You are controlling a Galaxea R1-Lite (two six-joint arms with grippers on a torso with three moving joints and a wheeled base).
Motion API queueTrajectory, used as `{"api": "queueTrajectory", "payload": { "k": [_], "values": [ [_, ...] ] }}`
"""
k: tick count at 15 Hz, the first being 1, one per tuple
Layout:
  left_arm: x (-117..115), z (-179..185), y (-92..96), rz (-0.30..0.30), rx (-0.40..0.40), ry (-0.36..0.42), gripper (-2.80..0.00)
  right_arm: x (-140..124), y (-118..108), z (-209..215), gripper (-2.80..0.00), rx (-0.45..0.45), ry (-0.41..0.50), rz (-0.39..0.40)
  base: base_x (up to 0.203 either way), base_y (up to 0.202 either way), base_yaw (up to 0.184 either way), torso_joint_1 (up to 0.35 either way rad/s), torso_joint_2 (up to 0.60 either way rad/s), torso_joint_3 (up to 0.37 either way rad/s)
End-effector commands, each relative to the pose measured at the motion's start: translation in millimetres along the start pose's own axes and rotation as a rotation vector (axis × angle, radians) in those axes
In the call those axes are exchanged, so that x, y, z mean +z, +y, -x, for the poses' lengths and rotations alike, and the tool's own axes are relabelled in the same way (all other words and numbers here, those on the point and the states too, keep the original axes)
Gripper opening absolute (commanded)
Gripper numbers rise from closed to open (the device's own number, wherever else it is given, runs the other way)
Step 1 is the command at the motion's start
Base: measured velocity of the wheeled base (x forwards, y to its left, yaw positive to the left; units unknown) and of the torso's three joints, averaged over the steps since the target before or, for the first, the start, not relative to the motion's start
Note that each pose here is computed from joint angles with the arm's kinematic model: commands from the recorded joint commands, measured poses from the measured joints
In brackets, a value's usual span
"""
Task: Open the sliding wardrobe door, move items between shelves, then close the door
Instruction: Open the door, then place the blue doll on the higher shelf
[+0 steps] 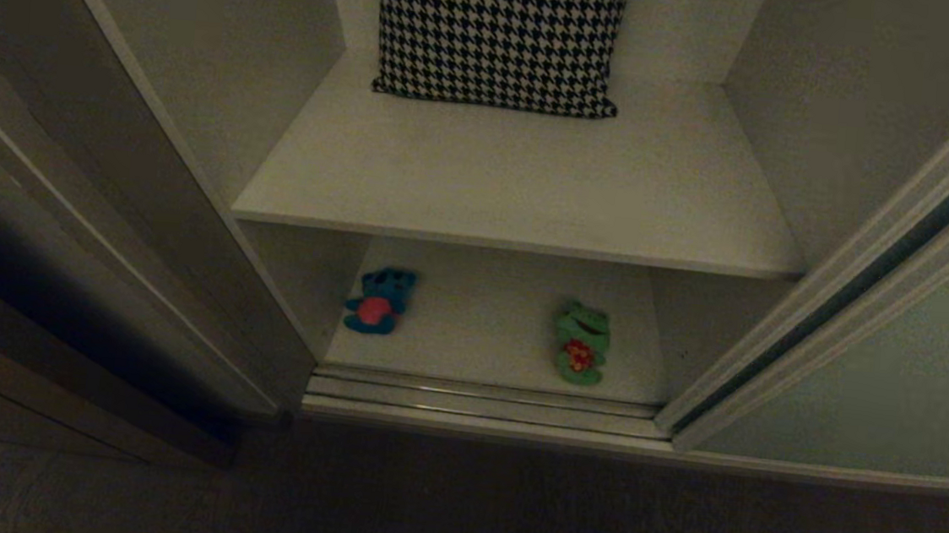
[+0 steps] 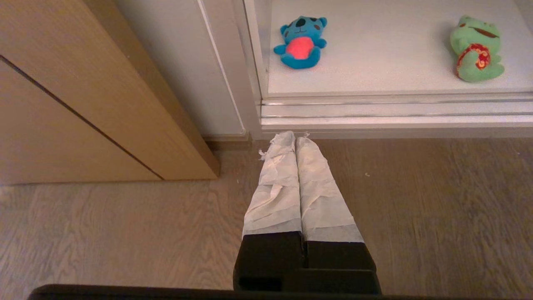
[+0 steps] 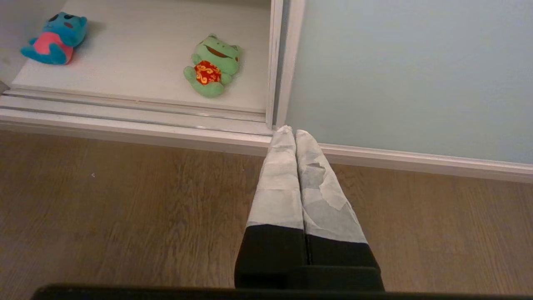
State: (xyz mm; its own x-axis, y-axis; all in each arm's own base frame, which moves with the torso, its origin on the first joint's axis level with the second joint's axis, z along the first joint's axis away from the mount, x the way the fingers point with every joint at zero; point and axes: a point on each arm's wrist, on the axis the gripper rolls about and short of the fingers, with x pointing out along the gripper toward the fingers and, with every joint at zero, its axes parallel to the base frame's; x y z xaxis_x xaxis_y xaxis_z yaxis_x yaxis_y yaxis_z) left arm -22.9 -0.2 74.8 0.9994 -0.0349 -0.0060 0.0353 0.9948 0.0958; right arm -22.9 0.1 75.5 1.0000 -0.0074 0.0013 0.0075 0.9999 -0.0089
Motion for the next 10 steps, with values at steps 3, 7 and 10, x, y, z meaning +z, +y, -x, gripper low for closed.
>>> {"api": "queueTrajectory", "payload": {
  "k": [3,7,10],
  "values": [
    [0.2,-0.5,0.0,0.006,-0.001,0.005,-2.8,-0.4,0.0,-0.1,-2.8,0.0,0.001,0.0,0.0,0.0,0.0,0.0,0.0,0.0],
    [0.5,-0.5,0.1,0.026,0.001,0.002,-2.8,-0.4,0.0,-0.1,-2.8,0.0,0.001,0.0,0.0,0.0,0.0,0.0,0.0,-0.081],
    [0.6,-0.5,0.2,0.032,0.004,0.0,-2.8,-0.4,0.0,-0.1,-2.8,0.0,0.001,0.0,0.0,0.0,0.0,0.0,0.0,-0.184]
  ]
}}
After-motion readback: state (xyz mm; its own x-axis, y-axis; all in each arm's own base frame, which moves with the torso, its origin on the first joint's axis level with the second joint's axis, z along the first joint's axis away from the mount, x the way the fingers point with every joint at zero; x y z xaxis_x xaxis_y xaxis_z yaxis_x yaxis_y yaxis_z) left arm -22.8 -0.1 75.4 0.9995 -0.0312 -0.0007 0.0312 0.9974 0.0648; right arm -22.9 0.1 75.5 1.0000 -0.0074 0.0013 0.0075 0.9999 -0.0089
